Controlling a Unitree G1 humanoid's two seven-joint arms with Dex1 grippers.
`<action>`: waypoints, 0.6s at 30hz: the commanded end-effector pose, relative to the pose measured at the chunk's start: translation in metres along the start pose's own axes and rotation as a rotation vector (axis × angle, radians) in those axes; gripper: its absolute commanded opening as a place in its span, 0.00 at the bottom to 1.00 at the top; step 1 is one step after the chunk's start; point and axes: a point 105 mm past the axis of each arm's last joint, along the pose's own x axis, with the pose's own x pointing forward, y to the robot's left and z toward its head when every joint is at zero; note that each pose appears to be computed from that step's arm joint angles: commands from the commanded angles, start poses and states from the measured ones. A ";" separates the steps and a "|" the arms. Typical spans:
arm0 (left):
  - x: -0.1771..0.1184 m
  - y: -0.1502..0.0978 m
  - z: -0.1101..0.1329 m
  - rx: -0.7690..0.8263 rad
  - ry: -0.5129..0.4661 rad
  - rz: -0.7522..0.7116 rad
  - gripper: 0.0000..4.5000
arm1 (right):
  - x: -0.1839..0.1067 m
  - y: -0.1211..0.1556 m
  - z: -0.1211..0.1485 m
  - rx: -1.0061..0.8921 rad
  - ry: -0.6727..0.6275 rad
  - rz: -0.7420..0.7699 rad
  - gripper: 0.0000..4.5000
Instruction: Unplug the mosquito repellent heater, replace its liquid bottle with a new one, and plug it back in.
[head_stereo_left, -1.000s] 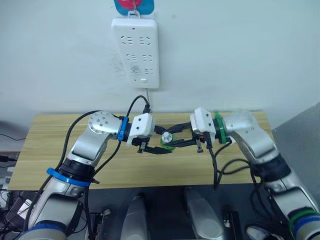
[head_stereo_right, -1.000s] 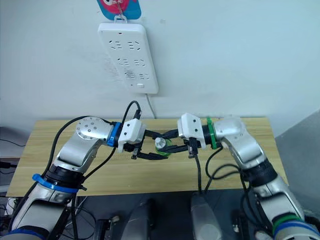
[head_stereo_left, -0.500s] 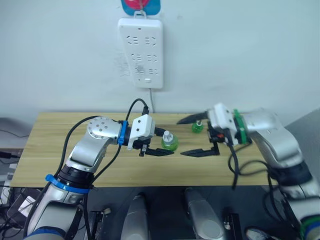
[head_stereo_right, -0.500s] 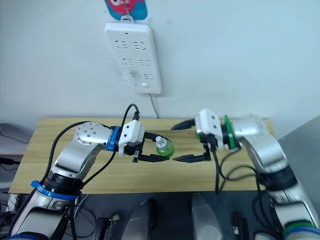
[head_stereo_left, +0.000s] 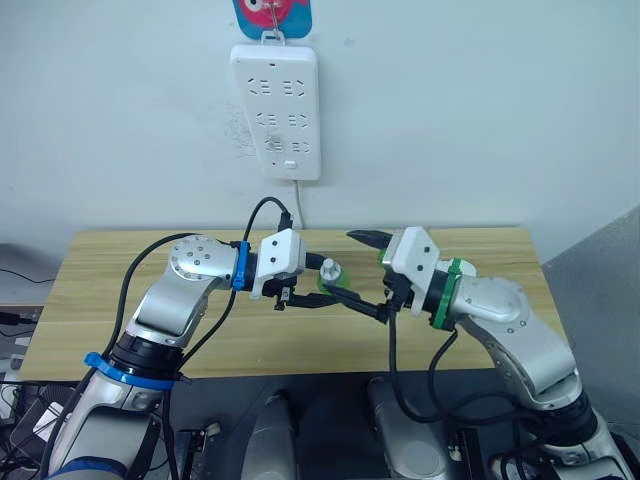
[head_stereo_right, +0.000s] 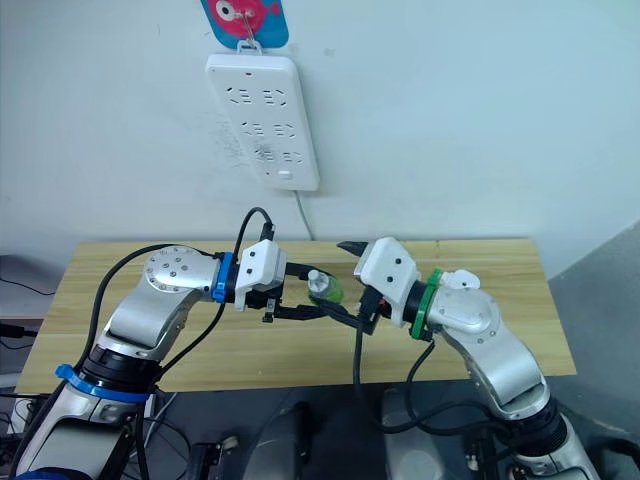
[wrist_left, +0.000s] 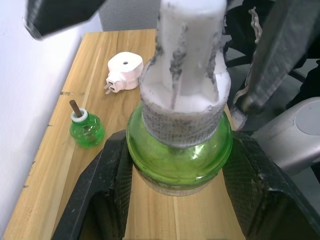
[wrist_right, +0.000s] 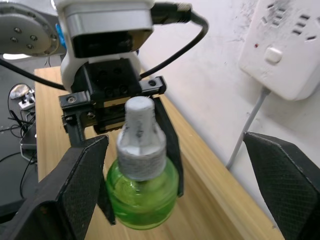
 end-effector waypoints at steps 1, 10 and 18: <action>0.003 0.001 0.004 0.044 -0.004 -0.009 0.50 | 0.002 0.007 0.012 -0.024 -0.043 0.020 1.00; 0.006 -0.002 0.006 0.047 -0.029 -0.003 0.50 | 0.014 -0.012 0.008 -0.010 -0.039 -0.064 1.00; 0.001 -0.002 0.000 0.039 -0.014 0.012 0.50 | -0.012 -0.012 0.003 0.006 0.006 0.039 1.00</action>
